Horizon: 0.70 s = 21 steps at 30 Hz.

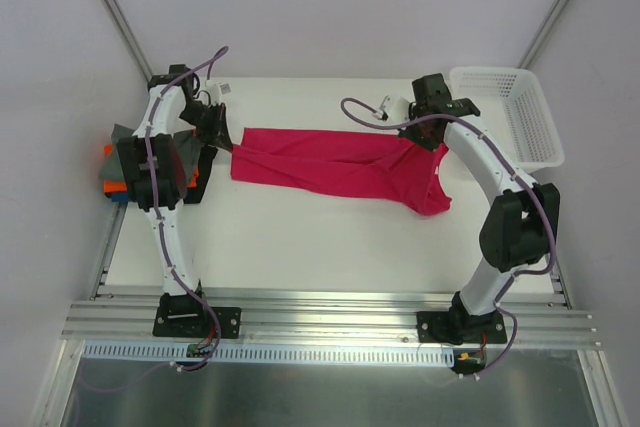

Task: Fold and stack the t-shirts
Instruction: Fold the other side of the tshirt into a rectangle

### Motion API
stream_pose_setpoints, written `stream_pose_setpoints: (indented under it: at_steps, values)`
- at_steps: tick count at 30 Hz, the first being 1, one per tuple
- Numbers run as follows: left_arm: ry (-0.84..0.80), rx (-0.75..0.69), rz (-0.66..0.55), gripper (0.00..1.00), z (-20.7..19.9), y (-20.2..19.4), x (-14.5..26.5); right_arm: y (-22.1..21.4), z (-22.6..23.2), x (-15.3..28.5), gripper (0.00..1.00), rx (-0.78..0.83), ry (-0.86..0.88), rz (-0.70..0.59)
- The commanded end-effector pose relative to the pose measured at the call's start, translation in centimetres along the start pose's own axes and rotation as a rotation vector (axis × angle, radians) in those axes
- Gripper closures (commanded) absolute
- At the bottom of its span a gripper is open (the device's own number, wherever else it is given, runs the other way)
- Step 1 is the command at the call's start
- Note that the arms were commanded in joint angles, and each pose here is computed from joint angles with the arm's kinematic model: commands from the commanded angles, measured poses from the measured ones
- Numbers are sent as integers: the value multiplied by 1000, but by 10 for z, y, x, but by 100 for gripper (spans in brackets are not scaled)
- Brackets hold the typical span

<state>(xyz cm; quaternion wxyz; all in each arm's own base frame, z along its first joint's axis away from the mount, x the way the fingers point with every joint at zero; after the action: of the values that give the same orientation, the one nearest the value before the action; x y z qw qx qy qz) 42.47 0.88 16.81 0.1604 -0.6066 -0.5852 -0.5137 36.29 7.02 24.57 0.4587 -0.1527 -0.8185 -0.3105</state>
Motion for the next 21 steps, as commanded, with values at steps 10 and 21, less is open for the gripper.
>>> stream_pose_setpoints:
  at_steps: [10,21]
  values:
    - [-24,-21,-16,87,-6,22,-14,14,-28,-16,99,-28,-67,-3]
    - [-12,-72,-51,21,-31,31,-2,26,-34,-36,99,-28,-66,7]
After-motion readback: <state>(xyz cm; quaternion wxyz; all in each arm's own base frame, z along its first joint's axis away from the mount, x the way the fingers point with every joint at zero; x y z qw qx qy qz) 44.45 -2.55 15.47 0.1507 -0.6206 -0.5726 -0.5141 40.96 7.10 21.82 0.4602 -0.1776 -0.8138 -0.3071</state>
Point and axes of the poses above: each gripper's point midway between its finger pads, its own x axis back along the fingers, its own z axis along the line the jaws close on, y = z × x, the point moved 9 cm from there along x, back along the fingers, and after that the axes turned 14 degrees about -x, right-handed, at the moved point
